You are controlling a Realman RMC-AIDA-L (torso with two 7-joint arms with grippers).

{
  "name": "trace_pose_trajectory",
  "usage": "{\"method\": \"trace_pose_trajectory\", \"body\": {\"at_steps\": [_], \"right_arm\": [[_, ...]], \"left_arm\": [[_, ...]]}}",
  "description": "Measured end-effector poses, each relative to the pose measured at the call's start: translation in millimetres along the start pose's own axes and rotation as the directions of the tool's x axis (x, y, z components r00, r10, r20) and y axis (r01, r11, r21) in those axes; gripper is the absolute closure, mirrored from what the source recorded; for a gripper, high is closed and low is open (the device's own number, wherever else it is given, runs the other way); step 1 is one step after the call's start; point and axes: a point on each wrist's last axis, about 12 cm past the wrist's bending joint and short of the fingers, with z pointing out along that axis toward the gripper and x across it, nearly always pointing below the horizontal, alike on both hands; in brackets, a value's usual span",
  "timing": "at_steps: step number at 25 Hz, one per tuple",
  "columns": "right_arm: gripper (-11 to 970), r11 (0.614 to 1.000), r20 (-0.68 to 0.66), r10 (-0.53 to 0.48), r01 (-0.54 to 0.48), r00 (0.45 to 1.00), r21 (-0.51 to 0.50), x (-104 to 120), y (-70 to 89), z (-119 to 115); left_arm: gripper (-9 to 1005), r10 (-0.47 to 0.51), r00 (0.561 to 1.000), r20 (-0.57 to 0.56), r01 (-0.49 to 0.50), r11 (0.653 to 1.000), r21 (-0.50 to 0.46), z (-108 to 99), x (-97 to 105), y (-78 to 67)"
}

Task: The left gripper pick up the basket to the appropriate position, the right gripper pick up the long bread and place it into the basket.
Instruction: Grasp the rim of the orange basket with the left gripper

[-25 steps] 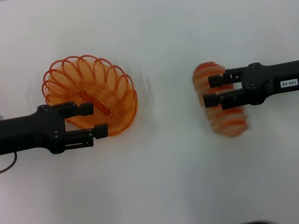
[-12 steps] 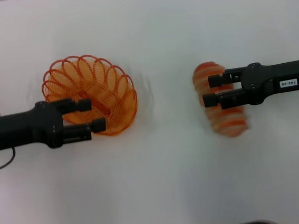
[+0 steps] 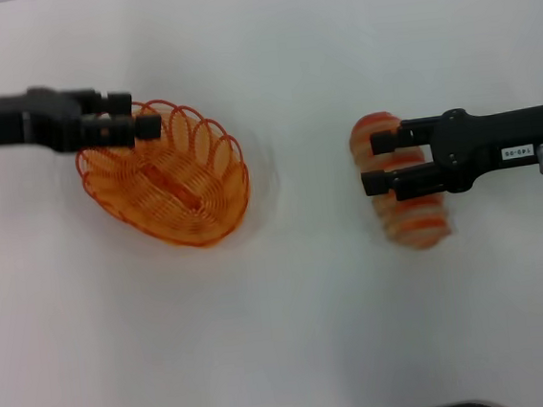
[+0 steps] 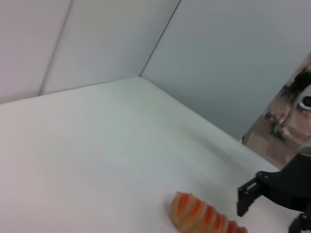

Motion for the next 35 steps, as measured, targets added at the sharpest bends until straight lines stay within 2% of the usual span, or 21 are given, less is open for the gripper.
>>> {"method": "trace_pose_trajectory", "body": {"at_steps": [3,9,14,18,22,27,35], "right_arm": [[135,1.0,0.002,-0.03,0.03,1.0,-0.006,-2,0.3,3],[134,0.997,0.005,-0.078,0.078,0.997,-0.01,-6,-0.2,6],[134,0.996,0.006,-0.093,0.093,0.996,-0.002,-7,-0.8,10],[134,0.996,0.008,-0.094,0.094,0.996,0.006,-2,-0.3,11],[135,0.995,0.016,-0.093,0.093,0.996,0.022,1,-0.8,11],[135,0.996,0.018,-0.089,0.089,0.996,0.031,2,-1.1,12],[134,0.996,0.016,-0.087,0.087,0.996,0.039,3,-1.7,11]], "left_arm": [[201,-0.002,0.998,-0.065,-0.001,0.999,-0.042,1,-25,2.3],[202,-0.028,0.978,-0.205,-0.005,0.987,-0.16,7,-60,8.1],[202,-0.054,0.92,-0.388,-0.087,0.938,-0.334,22,-84,15.3],[202,-0.077,0.885,-0.459,-0.136,0.901,-0.413,32,-96,17.7],[202,-0.094,0.862,-0.498,-0.161,0.881,-0.445,44,-96,17.7],[202,-0.105,0.833,-0.543,-0.181,0.875,-0.448,63,-85,16.2],[201,-0.111,0.82,-0.561,-0.203,0.861,-0.466,78,-70,21.1]]}}
